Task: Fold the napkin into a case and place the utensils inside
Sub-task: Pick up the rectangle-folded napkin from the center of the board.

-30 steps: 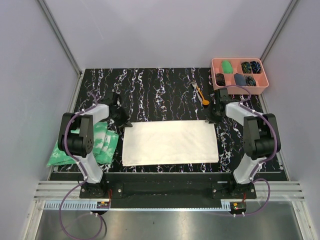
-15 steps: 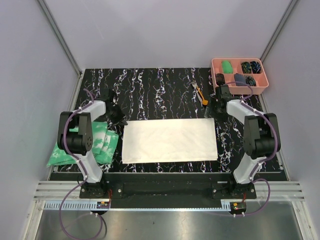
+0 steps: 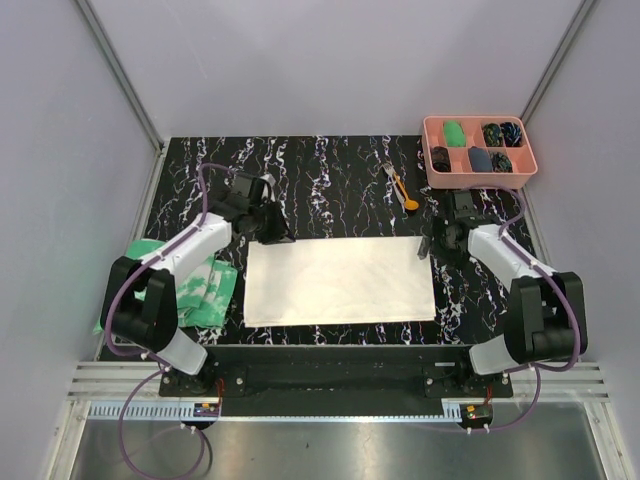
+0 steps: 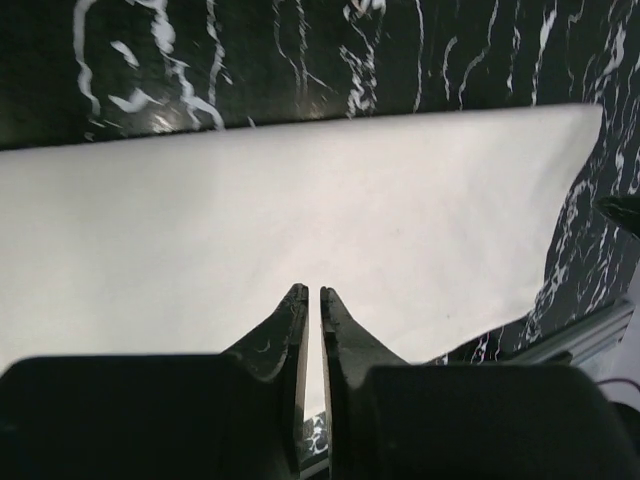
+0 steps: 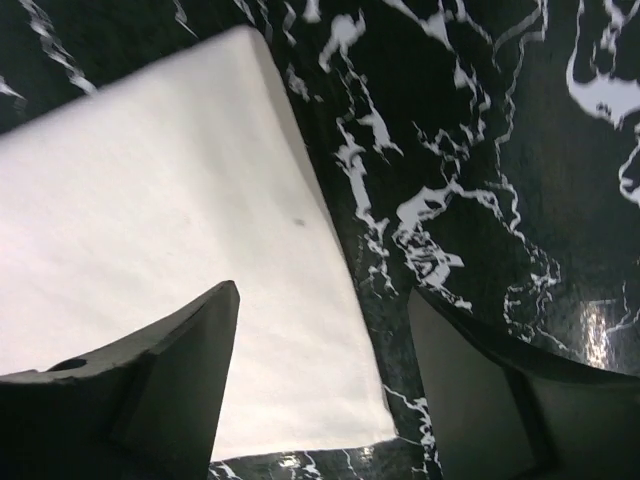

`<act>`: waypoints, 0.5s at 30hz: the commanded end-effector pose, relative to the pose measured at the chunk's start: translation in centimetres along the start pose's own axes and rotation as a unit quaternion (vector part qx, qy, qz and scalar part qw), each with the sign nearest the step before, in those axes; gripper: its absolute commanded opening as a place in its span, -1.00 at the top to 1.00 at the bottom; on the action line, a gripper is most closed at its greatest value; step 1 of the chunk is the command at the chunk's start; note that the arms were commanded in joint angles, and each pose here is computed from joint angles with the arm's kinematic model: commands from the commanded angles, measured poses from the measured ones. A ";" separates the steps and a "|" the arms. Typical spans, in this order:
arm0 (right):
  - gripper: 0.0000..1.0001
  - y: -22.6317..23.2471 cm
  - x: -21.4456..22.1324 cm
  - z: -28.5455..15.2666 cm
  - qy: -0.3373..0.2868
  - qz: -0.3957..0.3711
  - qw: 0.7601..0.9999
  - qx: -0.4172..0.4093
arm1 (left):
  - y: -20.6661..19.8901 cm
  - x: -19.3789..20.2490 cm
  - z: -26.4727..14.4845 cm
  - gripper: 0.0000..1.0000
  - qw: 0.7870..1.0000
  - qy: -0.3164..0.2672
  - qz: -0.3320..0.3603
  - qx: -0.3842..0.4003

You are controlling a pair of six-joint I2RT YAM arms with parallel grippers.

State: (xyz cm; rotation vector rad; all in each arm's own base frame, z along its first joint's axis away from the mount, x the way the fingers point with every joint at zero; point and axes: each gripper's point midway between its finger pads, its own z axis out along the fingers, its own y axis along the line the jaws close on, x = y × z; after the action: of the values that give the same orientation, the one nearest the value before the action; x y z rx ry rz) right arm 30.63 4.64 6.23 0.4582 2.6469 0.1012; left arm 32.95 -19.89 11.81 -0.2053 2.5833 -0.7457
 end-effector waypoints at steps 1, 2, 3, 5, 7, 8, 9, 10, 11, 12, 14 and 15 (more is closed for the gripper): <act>-0.47 -0.6 1.4 0.1 0.014 0.008 0.999 0.028 | -3.4 1.9 0.3 0.77 0.998 0.017 0.025 0.048; -0.43 -0.3 1.7 0.2 0.016 0.002 0.999 0.028 | -3.8 2.5 0.4 0.77 0.998 0.025 0.028 0.053; -0.42 -0.3 2.1 0.5 0.023 0.005 0.999 0.031 | -4.3 3.1 0.5 0.77 0.997 0.033 0.033 0.059; -0.38 -0.1 2.7 0.9 0.037 0.007 0.999 0.026 | -4.9 4.1 0.6 0.78 0.996 0.046 0.035 0.069; -0.35 0.1 3.1 1.6 0.047 0.006 0.999 0.026 | -5.3 4.4 0.5 0.78 0.995 0.049 0.035 0.076; -0.35 -0.2 3.4 1.8 0.051 0.006 0.998 0.032 | -5.4 4.6 0.4 0.77 0.995 0.048 0.036 0.079; -0.34 -0.4 3.6 2.2 0.056 0.003 0.998 0.038 | -5.6 4.7 0.2 0.77 0.995 0.048 0.038 0.082; -0.34 -0.4 3.6 2.4 0.056 0.003 0.998 0.039 | -5.7 4.8 0.1 0.77 0.995 0.049 0.036 0.084; -0.34 -0.5 3.8 2.6 0.059 0.003 0.997 0.041 | -5.8 4.8 -0.2 0.76 0.994 0.046 0.038 0.088; -0.33 -0.6 3.9 3.2 0.064 0.004 0.997 0.044 | -5.9 4.7 -0.4 0.72 0.994 0.043 0.039 0.090; -0.31 -0.4 3.8 3.6 0.066 0.005 0.997 0.045 | -6.2 4.5 -0.9 0.68 0.994 0.032 0.045 0.096; -0.29 -0.4 4.1 3.9 0.074 0.005 0.996 0.048 | -6.3 4.4 -1.1 0.64 0.994 0.028 0.046 0.097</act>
State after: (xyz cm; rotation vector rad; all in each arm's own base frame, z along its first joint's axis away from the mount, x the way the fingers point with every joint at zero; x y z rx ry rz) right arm 28.02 5.61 1.71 0.4949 2.8113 0.0379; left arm 28.40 -25.08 11.21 -0.0485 2.6477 -0.8901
